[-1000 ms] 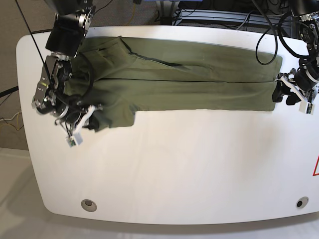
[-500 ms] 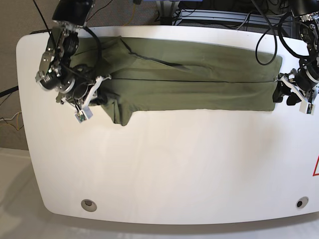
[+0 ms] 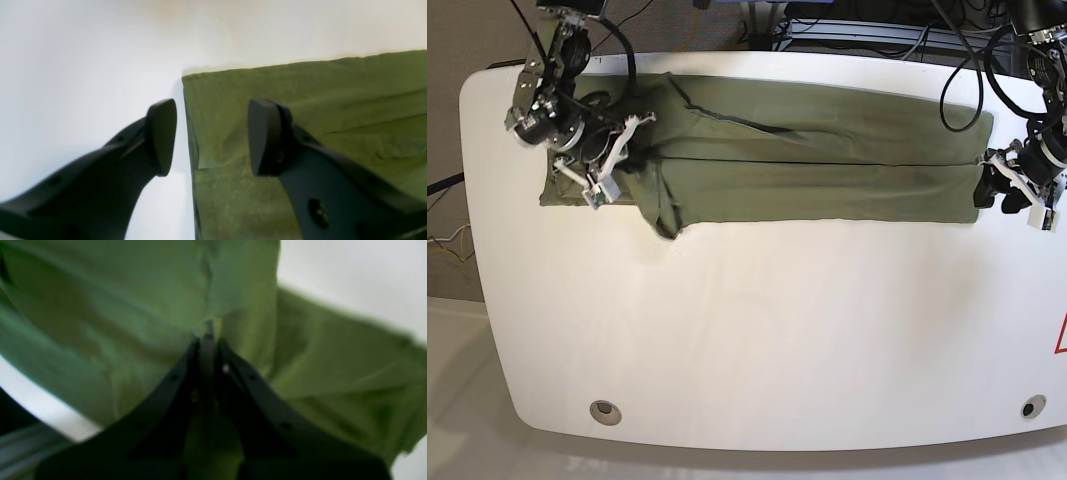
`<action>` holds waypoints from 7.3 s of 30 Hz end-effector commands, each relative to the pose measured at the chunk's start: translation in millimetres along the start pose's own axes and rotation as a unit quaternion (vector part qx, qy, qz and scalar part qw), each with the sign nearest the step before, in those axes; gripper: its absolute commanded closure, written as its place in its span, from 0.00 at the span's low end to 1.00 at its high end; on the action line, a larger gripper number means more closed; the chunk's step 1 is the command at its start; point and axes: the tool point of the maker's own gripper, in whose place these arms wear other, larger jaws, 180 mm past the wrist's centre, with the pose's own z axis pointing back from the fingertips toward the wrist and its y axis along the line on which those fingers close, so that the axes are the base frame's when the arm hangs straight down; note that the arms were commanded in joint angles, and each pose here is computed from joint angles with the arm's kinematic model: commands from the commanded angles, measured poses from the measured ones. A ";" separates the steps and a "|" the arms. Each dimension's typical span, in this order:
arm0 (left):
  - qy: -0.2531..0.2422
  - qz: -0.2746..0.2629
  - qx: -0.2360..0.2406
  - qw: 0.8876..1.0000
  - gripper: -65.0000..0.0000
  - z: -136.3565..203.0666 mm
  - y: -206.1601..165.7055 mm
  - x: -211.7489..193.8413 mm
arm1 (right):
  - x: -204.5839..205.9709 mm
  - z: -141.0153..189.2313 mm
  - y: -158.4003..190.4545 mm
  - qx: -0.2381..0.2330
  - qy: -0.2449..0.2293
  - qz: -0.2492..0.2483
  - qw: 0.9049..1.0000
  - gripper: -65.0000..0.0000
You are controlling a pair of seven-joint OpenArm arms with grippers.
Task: Fold the T-shirt properly
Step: 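Lift the sleeve end with the right gripper and fold it over the shirt, then open the right gripper to release the folded sleeve end, then hold the strip end with the right gripper and grasp the other end with the left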
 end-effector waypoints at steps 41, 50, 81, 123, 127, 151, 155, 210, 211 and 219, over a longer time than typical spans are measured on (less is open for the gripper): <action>-0.029 -0.011 0.003 1.000 0.51 3.8 3.3 20.6 | -24.0 28.7 38.5 0.103 -0.017 -0.022 0.994 1.00; -0.035 -0.008 0.002 0.999 0.50 3.2 2.8 22.1 | -24.2 27.5 39.5 0.101 -0.014 -0.019 0.995 0.72; -0.027 -0.012 0.001 1.000 0.50 3.4 2.7 20.8 | 27.0 25.1 31.9 0.092 -0.093 -0.011 0.991 0.41; -0.010 0.010 -0.012 1.000 0.32 8.9 7.4 7.7 | 50.2 29.2 8.0 0.047 -0.106 0.030 0.993 0.42; -0.023 0.008 -0.012 1.000 0.38 10.3 5.6 13.2 | 46.2 26.2 11.5 0.054 -0.097 0.023 0.994 0.42; -0.054 -0.003 0.007 0.998 0.64 3.6 10.6 25.0 | 41.1 3.4 -19.1 0.038 -0.072 -0.005 0.997 0.95; -0.051 0.005 0.011 0.999 0.51 0.4 13.4 20.4 | 30.8 -8.1 -36.6 0.040 -0.057 -0.034 0.997 1.00; 0.008 0.089 -0.009 0.996 0.25 -41.4 22.9 -48.4 | 23.3 -17.0 -20.8 0.052 -0.057 -0.049 0.996 0.68; 0.010 0.087 -0.010 0.996 0.25 -42.3 21.9 -49.4 | 23.6 -16.8 -21.0 0.052 -0.057 -0.048 0.996 0.68; 0.009 0.083 -0.011 0.996 0.25 -43.0 19.4 -48.9 | 23.4 -16.9 -22.2 0.053 -0.056 -0.050 0.996 0.66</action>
